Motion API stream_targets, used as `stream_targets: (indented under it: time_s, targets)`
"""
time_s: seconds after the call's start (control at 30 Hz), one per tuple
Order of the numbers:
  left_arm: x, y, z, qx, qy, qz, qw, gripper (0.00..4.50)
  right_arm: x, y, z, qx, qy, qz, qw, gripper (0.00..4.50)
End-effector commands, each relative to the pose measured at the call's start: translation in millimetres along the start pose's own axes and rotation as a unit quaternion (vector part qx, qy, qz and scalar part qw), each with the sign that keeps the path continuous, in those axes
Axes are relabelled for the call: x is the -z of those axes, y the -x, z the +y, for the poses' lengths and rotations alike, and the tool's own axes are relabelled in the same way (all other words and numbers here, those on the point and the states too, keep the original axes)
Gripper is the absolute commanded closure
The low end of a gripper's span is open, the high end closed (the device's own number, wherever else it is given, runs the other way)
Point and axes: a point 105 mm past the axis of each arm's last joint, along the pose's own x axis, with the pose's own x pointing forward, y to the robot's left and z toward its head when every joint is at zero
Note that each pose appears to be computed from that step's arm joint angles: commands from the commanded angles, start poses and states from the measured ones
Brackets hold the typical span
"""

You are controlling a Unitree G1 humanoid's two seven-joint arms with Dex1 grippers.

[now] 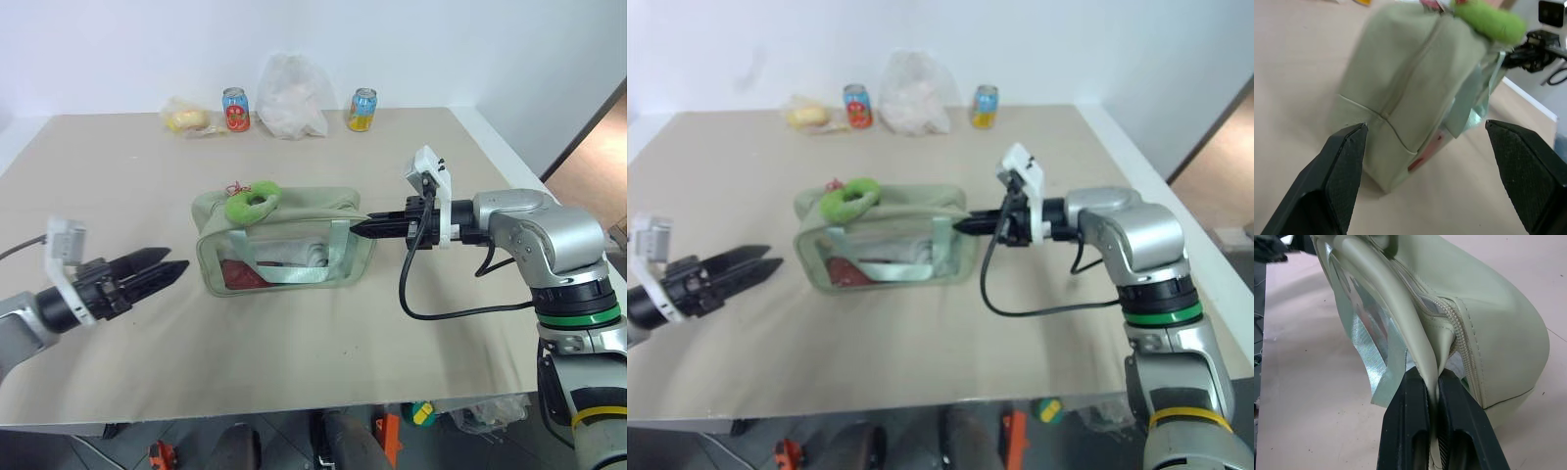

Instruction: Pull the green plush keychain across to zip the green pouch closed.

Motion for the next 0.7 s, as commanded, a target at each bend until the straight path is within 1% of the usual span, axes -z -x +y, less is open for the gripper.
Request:
stream_targets:
  time_s: [0.03,0.1,0.17,0.27,0.33,0.37,0.57,0.7]
  targets:
    - [-5,-10,-7,0.028,-0.022,-0.001,0.999,0.51,-8,4,2,0.004,0.015,-0.001,1.000,4.50]
    - [-2,-17,-4,0.030,-0.024,0.007,0.999,0.51,-7,5,2,0.006,0.014,-0.002,1.000,4.50]
    - [-1,-25,7,0.014,-0.031,0.002,0.999,0.51,-6,6,2,0.008,0.012,-0.001,1.000,4.50]
    - [-9,-31,19,-0.010,-0.024,-0.028,0.999,1.33,-5,7,2,0.012,0.010,-0.002,1.000,4.50]
    - [-15,-33,11,0.015,-0.024,-0.045,0.999,2.03,-3,8,2,0.016,0.006,-0.002,1.000,4.50]
    - [-14,-34,10,0.018,-0.027,-0.044,0.998,2.31,-2,9,2,0.017,0.005,-0.002,1.000,4.50]
    - [-4,-41,10,0.009,-0.035,-0.032,0.999,4.37,2,10,2,0.023,0.000,-0.003,1.000,4.50]
    - [-2,-42,7,0.013,-0.038,-0.030,0.999,4.37,2,11,2,0.024,-0.001,-0.004,1.000,4.50]
